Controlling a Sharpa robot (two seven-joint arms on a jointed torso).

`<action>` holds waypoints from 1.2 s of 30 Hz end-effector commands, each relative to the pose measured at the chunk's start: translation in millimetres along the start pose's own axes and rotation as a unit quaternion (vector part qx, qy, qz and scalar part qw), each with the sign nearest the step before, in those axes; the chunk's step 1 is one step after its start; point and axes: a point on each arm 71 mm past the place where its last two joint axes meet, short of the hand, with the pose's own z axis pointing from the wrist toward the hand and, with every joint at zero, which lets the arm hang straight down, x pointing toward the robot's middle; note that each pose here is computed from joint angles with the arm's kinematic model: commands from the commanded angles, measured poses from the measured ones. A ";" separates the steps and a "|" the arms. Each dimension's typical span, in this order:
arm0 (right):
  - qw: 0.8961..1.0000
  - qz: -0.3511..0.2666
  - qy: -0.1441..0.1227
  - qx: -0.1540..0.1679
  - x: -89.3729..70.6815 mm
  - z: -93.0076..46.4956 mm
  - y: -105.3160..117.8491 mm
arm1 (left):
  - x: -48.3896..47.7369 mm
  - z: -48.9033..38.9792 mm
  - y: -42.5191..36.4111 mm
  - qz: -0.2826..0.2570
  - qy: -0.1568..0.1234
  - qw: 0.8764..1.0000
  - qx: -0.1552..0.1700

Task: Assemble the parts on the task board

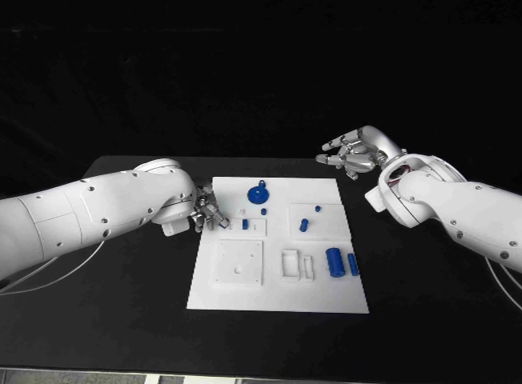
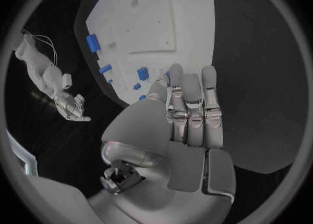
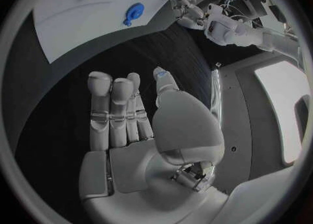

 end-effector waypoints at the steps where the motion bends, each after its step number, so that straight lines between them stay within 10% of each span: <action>1: 1.000 -0.001 0.004 -0.007 1.1 -0.1 1.2 | 6.5 3.8 5.3 -0.032 -0.002 0.999 -0.003; 26: 1.000 0.002 0.006 -0.006 3.7 -1.2 -0.8 | 1.7 -1.5 27.1 -0.154 -0.004 0.988 0.015; 36: 1.000 0.002 0.007 -0.012 5.7 -2.4 0.4 | 0.6 -7.8 29.9 -0.258 0.021 0.963 0.074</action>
